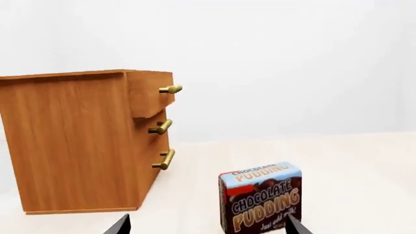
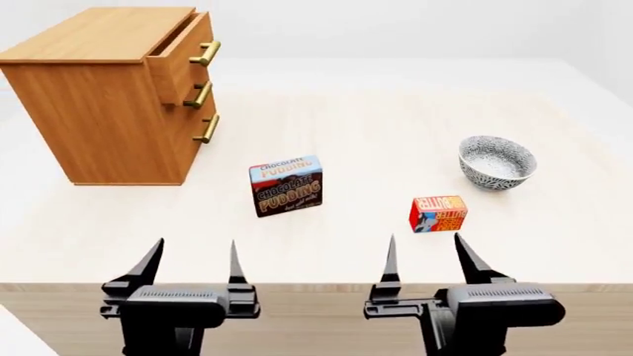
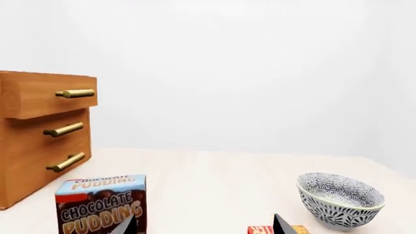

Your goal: Put the butter at the back in the top drawer of the cabinet and close it.

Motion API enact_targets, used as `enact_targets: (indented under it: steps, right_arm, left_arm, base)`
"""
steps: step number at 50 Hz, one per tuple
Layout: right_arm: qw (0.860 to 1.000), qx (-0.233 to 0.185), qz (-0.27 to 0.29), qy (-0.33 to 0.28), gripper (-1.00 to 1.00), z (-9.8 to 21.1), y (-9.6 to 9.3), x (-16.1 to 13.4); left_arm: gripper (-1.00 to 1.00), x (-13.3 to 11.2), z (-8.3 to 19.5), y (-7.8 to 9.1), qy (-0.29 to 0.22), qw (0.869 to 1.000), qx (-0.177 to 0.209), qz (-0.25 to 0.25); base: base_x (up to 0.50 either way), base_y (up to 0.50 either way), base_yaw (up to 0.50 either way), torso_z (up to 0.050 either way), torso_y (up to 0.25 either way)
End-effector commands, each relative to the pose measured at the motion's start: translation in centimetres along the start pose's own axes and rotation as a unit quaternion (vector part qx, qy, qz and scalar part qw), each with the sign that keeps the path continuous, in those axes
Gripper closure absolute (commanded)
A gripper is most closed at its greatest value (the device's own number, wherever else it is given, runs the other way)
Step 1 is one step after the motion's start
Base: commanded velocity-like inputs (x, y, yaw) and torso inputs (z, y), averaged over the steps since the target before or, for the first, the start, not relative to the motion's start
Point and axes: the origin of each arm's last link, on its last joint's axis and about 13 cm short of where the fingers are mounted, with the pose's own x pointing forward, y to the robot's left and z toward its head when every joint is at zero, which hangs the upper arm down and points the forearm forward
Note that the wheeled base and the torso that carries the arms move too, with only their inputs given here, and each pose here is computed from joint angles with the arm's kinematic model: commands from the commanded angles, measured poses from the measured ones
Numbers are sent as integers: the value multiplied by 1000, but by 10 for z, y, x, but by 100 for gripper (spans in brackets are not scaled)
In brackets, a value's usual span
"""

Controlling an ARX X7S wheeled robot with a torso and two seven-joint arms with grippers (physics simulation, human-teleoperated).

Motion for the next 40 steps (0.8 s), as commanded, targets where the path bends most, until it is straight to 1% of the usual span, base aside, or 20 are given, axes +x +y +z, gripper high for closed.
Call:
enact_targets:
  steps: [1, 11, 18, 24, 40]
  right_arm:
    - [999, -2, 12, -52, -100, 43, 6, -18]
    - [996, -2, 18, -90, -100, 65, 7, -34]
    - [995, 0, 21, -101, -100, 70, 8, -37]
    - [994, 8, 32, -102, -100, 72, 8, -39]
    - [994, 14, 45, -101, -100, 71, 10, -44]
  left_arm:
    - [-100, -20, 44, 1, -56, 998, 6, -3]
    - [-100, -32, 65, 3, -97, 995, 7, -1]
    - [-100, -41, 71, 1, -112, 994, 13, -5]
    - [-100, -42, 72, 1, -117, 993, 15, -5]
    - [-100, -44, 70, 1, -116, 993, 14, -5]
  base:
    - [0, 0, 0, 0, 0]
    - [0, 0, 0, 0, 0]
    - [0, 0, 0, 0, 0]
    - [23, 0, 0, 0, 0]
    - [500, 0, 0, 0, 0]
